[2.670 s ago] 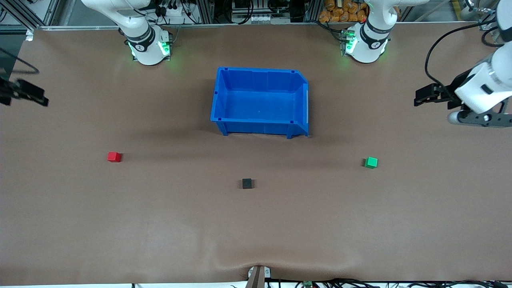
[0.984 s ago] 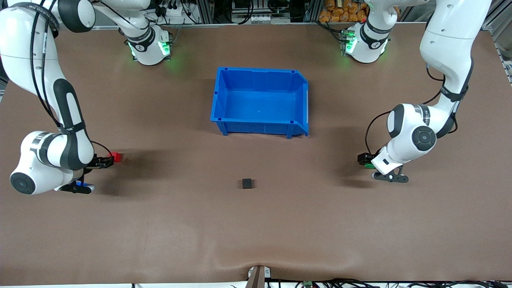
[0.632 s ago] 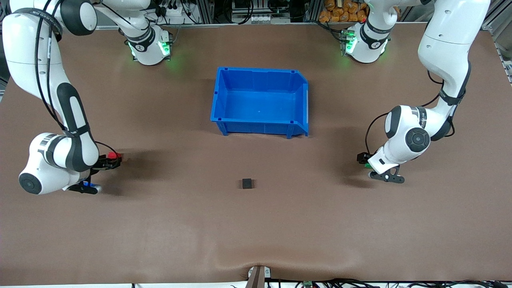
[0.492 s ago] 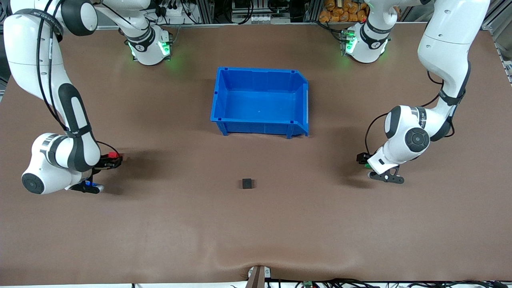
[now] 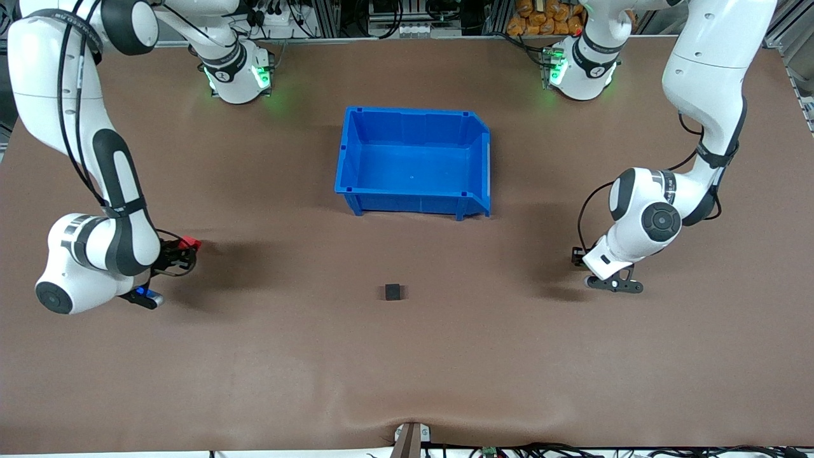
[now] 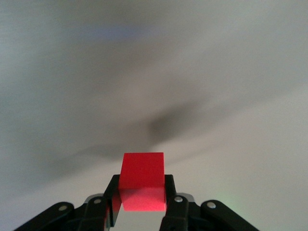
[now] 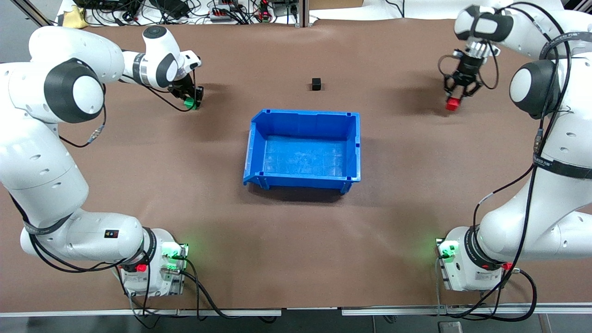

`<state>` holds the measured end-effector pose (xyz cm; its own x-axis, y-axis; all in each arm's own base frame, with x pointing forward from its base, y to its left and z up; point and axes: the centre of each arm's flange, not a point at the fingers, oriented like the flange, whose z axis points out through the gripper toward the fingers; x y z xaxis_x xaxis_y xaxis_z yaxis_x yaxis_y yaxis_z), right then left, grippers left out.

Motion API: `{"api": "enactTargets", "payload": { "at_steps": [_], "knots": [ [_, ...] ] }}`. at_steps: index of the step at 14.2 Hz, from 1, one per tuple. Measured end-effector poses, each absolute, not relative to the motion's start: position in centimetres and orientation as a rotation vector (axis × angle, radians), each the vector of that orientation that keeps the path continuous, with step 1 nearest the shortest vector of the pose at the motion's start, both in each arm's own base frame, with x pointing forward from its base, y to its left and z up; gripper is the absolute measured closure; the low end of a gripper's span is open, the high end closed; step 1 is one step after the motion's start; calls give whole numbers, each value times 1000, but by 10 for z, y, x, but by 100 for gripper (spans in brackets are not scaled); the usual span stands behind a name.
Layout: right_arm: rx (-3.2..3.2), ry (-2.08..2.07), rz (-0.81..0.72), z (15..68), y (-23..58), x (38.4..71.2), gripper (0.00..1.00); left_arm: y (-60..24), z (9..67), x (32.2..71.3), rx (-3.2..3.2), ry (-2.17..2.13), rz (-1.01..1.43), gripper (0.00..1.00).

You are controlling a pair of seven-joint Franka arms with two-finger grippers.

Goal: Attach green and red cubes to black cube
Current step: 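Grasp the red cube with the right gripper while the left gripper grasps the green cube, then carry the red cube with the right gripper while the left gripper carries the green cube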

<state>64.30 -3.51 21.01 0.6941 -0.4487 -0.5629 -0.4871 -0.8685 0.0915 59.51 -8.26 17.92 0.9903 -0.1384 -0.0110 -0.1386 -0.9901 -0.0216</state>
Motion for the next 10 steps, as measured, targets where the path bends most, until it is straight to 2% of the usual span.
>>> {"api": "enactTargets", "payload": {
  "at_steps": [5,10],
  "knots": [
    [-2456,1367,924,256,103,671,60,-91,193,608,-3127,-39,-53,60],
    [-2132,1801,650,272,186,698,60,-121,223,630,-3090,-678,-164,60]
  ]
}}
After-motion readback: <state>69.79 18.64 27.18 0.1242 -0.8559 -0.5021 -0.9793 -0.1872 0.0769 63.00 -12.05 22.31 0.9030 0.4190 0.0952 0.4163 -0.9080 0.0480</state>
